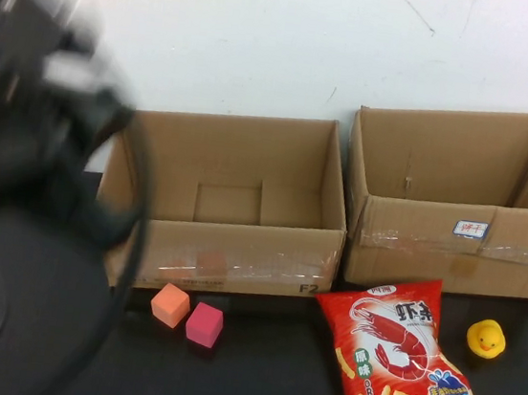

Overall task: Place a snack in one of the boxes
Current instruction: Pick up the potato chip

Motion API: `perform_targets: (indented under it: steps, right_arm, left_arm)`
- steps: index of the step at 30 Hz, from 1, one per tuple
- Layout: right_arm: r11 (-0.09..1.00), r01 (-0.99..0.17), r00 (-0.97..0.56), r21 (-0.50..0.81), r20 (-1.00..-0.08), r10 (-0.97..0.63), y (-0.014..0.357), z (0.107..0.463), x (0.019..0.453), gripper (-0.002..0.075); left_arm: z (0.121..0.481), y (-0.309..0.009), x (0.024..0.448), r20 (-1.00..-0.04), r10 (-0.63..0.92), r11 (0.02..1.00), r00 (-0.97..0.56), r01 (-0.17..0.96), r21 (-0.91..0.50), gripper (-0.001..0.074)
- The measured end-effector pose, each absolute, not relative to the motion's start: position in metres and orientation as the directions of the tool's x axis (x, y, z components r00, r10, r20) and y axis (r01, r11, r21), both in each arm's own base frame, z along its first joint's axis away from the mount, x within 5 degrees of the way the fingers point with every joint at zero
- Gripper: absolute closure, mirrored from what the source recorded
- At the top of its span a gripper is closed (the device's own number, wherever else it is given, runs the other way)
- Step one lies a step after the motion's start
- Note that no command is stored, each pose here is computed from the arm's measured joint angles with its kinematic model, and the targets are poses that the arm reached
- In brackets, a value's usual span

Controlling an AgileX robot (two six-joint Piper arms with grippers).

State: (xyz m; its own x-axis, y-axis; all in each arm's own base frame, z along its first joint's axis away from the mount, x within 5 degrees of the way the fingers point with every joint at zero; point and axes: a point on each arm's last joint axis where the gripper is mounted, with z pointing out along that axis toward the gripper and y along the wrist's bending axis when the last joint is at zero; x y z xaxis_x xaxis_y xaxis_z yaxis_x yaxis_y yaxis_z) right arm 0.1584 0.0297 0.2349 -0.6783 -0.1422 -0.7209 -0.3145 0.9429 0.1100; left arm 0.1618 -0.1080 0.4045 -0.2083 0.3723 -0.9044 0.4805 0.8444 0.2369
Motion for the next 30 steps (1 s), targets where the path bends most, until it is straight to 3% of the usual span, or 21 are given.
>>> perform_targets:
  steps: [9,16,30]
  right_arm:
    - [0.860,-0.466,-0.705,0.205,-0.674,-0.221,0.053,0.207,0.184,0.0246]
    - [0.837,-0.526,-0.725,0.154,-0.596,-0.346,0.077,0.173,0.215,0.0246]
    - [0.823,-0.567,-0.729,0.037,-0.487,-0.480,0.096,0.106,0.301,0.0246]
  left_arm:
    - [0.319,-0.074,0.116,-0.911,0.364,0.827,-0.195,0.517,0.220,0.0727]
    - [0.281,-0.055,0.099,-0.903,0.393,0.827,-0.173,0.497,0.265,0.0727]
    - [0.281,-0.046,0.099,-0.938,0.321,0.882,-0.134,0.403,0.244,0.0735]
